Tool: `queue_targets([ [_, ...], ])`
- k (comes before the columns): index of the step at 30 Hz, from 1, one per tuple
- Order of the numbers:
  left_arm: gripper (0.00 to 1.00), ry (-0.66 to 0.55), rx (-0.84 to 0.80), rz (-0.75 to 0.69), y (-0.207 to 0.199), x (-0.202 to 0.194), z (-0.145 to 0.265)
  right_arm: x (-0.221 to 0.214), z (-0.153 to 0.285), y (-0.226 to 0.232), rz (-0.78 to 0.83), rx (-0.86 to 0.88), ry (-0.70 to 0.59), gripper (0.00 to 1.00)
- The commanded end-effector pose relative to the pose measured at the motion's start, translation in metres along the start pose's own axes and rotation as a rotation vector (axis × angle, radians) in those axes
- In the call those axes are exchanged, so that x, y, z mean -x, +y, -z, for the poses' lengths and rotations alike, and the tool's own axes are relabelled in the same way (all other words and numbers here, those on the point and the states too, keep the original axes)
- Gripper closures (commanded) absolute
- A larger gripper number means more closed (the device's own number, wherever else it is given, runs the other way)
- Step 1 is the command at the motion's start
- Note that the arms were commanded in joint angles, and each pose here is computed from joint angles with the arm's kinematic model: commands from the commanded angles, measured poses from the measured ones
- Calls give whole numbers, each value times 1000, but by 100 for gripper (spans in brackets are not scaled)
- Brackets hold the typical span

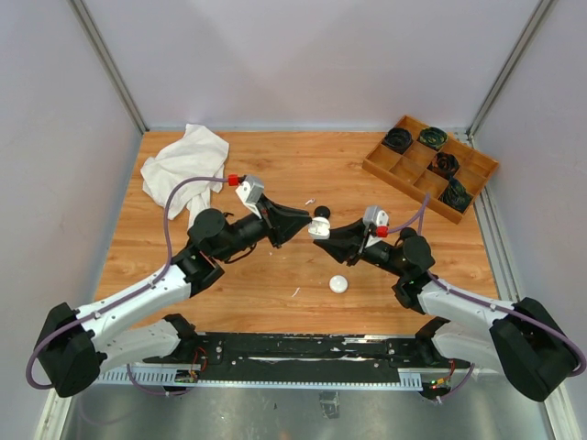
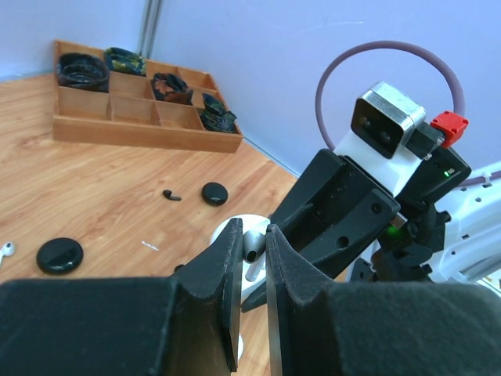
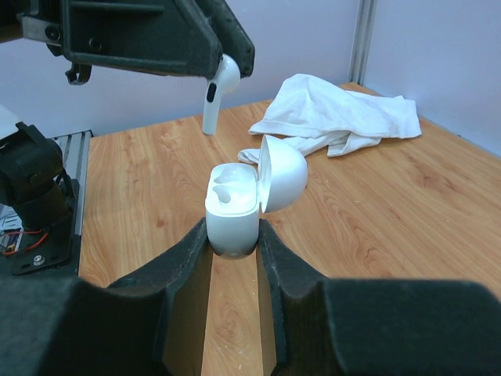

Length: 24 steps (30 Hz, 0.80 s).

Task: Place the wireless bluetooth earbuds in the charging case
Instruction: Place the earbud in the charging case.

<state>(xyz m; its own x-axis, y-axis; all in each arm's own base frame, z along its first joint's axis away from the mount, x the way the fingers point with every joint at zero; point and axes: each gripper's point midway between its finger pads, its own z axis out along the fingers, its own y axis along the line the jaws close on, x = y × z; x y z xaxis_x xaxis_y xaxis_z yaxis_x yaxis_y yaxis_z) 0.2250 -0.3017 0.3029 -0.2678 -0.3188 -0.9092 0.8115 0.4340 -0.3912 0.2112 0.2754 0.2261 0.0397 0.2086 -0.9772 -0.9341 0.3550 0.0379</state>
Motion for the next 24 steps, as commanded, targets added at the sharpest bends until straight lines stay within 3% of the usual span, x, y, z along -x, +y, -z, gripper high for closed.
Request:
queue_targets([
  [1,85,-46,-55,2,-15,5,-4,15,5,-8,31,-23,-66,97],
  [24,85,-39,-33,15,-13,-16,-10,23,7,-6,31,-24,-97,97],
])
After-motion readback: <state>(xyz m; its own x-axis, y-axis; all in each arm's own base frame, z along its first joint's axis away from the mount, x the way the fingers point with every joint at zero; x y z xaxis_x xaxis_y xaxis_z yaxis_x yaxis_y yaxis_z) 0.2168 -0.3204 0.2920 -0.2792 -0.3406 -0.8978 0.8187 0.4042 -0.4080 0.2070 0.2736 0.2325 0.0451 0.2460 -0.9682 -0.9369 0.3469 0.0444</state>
